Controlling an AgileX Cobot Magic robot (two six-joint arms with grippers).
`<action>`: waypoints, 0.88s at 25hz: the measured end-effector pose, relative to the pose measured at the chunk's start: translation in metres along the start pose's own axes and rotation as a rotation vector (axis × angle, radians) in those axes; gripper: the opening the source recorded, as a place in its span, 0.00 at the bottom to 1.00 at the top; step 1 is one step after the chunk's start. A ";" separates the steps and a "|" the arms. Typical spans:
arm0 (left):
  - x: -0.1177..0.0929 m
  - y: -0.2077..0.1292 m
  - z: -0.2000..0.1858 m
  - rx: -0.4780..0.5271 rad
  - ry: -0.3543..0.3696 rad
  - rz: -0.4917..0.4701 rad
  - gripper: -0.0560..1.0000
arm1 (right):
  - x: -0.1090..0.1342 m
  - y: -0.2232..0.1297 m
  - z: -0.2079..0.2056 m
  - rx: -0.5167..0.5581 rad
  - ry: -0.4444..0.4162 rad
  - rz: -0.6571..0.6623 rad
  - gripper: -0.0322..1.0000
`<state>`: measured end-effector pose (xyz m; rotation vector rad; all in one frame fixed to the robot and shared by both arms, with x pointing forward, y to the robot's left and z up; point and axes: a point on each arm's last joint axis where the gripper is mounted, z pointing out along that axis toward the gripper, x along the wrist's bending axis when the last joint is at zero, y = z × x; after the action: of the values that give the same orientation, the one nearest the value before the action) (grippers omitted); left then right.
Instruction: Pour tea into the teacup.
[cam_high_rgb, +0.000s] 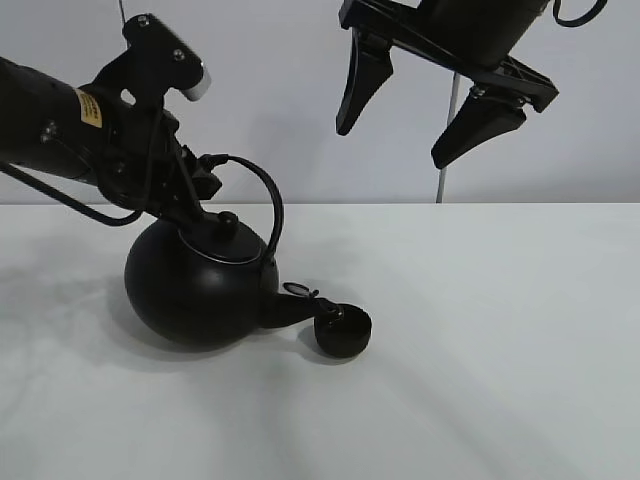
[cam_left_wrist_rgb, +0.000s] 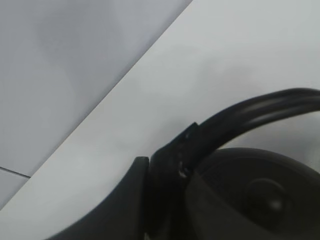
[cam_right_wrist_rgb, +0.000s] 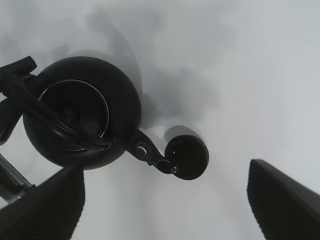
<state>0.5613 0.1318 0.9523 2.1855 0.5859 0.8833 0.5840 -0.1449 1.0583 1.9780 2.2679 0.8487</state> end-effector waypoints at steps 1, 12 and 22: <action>0.000 0.000 0.000 0.000 0.000 -0.004 0.16 | 0.000 0.000 0.000 0.000 0.000 0.000 0.62; 0.001 0.002 0.000 -0.026 0.007 -0.133 0.16 | 0.000 0.000 0.000 0.001 0.003 0.003 0.62; -0.013 -0.028 -0.014 -0.142 0.046 -0.327 0.16 | 0.001 -0.002 0.000 0.021 0.010 0.010 0.62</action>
<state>0.5380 0.1481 0.9338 1.8780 0.8484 0.7747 0.5821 -0.1441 1.0579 1.9995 2.2838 0.8412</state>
